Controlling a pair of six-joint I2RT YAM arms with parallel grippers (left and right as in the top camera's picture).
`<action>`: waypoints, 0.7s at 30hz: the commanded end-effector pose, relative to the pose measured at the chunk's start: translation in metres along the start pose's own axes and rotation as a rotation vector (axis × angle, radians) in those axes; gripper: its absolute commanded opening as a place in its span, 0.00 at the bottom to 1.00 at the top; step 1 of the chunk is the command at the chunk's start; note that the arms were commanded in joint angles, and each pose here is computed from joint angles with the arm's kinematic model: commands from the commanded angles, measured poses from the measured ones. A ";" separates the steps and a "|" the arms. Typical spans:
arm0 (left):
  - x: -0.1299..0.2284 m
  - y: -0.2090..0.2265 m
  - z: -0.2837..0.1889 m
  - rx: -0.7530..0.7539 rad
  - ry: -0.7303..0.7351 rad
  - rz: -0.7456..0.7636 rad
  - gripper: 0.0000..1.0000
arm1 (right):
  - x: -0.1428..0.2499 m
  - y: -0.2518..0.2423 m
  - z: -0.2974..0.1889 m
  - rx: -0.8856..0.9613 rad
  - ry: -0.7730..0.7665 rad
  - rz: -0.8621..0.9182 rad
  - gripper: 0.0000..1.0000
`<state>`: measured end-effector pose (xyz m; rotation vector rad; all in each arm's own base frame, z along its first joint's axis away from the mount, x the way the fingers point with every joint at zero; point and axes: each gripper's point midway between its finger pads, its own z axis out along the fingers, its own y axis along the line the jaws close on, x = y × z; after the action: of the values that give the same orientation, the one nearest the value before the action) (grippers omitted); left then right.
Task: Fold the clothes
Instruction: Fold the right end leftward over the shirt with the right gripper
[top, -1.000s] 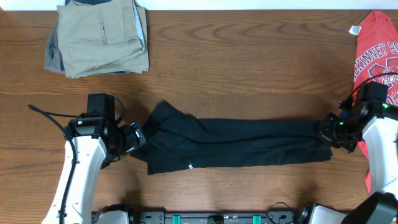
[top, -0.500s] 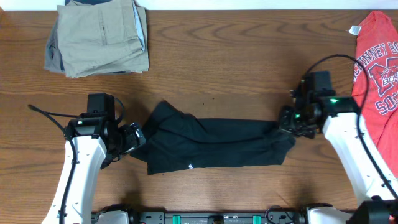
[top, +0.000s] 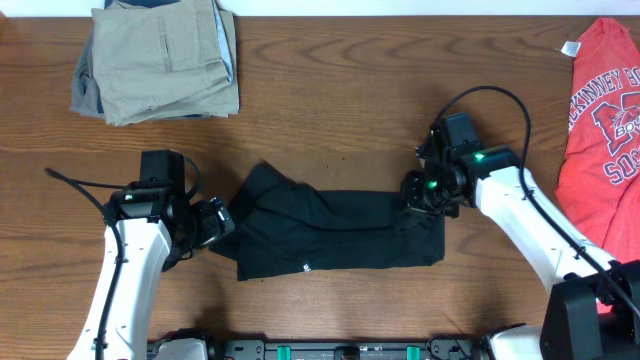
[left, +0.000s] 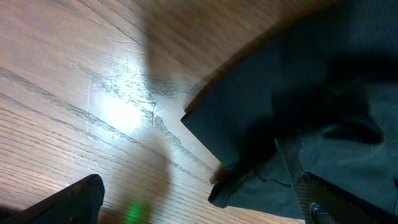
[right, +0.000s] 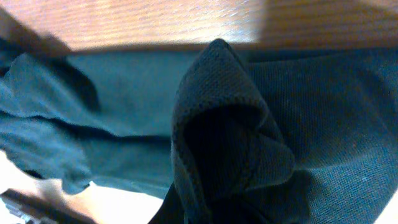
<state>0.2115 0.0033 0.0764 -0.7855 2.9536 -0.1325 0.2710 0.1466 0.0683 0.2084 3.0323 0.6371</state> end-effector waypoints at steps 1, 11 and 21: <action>0.002 0.003 0.002 -0.008 0.009 0.013 1.00 | 0.008 0.018 0.004 -0.044 0.035 -0.001 0.01; 0.002 0.002 0.002 -0.008 0.008 0.013 1.00 | 0.029 0.037 0.027 -0.031 0.100 -0.088 0.04; 0.002 0.003 0.002 -0.009 0.007 0.013 1.00 | 0.055 0.054 0.041 -0.025 0.168 -0.165 0.25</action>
<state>0.2117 0.0033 0.0764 -0.7852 2.9528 -0.1327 0.2319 0.2076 0.0495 -0.0602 3.1447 0.6699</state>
